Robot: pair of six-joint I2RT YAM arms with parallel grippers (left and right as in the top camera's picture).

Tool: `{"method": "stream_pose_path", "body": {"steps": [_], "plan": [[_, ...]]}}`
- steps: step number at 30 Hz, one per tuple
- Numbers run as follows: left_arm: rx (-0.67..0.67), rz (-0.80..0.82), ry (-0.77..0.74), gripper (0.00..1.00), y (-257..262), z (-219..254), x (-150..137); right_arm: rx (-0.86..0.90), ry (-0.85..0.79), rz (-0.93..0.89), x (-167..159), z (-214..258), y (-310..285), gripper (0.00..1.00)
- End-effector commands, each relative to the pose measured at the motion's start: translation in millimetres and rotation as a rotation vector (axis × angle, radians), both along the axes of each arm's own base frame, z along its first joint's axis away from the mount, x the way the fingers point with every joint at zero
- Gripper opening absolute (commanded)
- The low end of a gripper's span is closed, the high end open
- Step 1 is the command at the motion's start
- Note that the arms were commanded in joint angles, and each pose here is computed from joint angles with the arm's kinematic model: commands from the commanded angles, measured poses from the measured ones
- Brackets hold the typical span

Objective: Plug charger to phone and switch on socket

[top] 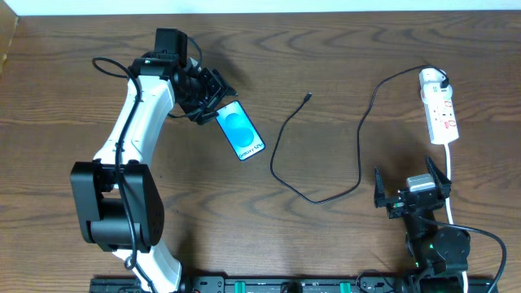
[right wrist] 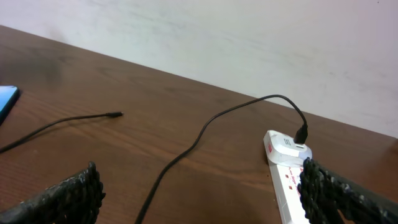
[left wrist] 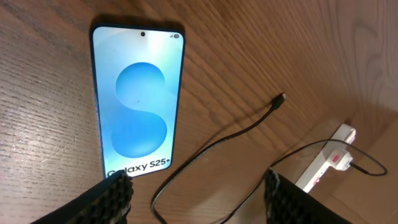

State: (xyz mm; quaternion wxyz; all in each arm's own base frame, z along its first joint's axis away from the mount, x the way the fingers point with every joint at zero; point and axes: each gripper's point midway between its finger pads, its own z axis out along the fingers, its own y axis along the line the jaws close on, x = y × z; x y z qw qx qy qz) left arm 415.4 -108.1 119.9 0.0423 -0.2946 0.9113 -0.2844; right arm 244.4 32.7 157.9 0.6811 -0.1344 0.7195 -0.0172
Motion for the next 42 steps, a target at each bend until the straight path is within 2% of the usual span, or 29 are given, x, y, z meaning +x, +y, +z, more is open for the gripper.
{"method": "stream_pose_path", "body": {"steps": [1, 2, 3, 4, 7, 14, 17, 22, 30, 42], "plan": [[-0.01, -0.004, -0.03, 0.79, 0.2, 10.1, 4.4, 0.01, 0.001, 0.012, -0.7, -0.3, 2.6, 0.99], [-0.006, -0.009, -0.034, 0.82, 0.6, 9.9, 4.6, 0.009, 0.001, 0.012, -0.7, -0.3, 2.6, 0.99], [0.016, -0.006, -0.035, 0.9, 3.1, 8.1, 4.9, 0.01, 0.001, 0.012, -0.7, -0.3, 2.6, 0.99], [0.033, -0.016, -0.044, 0.94, 3.5, 7.2, 5.3, 0.009, 0.001, 0.012, -0.7, -0.3, 2.6, 0.99], [0.136, -0.046, -0.068, 0.98, 7.2, 0.7, 6.1, 0.01, 0.001, 0.012, -0.7, -0.3, 2.6, 0.99], [0.412, -0.131, -0.122, 0.98, -4.4, -10.7, 3.5, 0.009, 0.001, 0.012, -0.7, -0.3, 2.6, 0.99], [0.492, -0.148, -0.143, 0.98, -10.1, -13.3, 4.0, 0.009, 0.001, 0.012, -0.7, -0.3, 2.6, 0.99], [0.535, -0.15, -0.146, 0.98, -15.2, -27.9, 10.7, 0.01, 0.001, 0.012, -0.7, -0.3, 2.6, 0.99], [0.552, -0.152, -0.035, 0.98, -14.3, -75.9, 7.1, 0.01, 0.001, 0.012, -0.7, -0.3, 2.6, 0.99], [0.582, -0.107, 0.037, 0.98, -9.2, -94.1, -1.0, 0.01, 0.001, 0.012, -0.7, -0.3, 2.6, 0.99]]}}
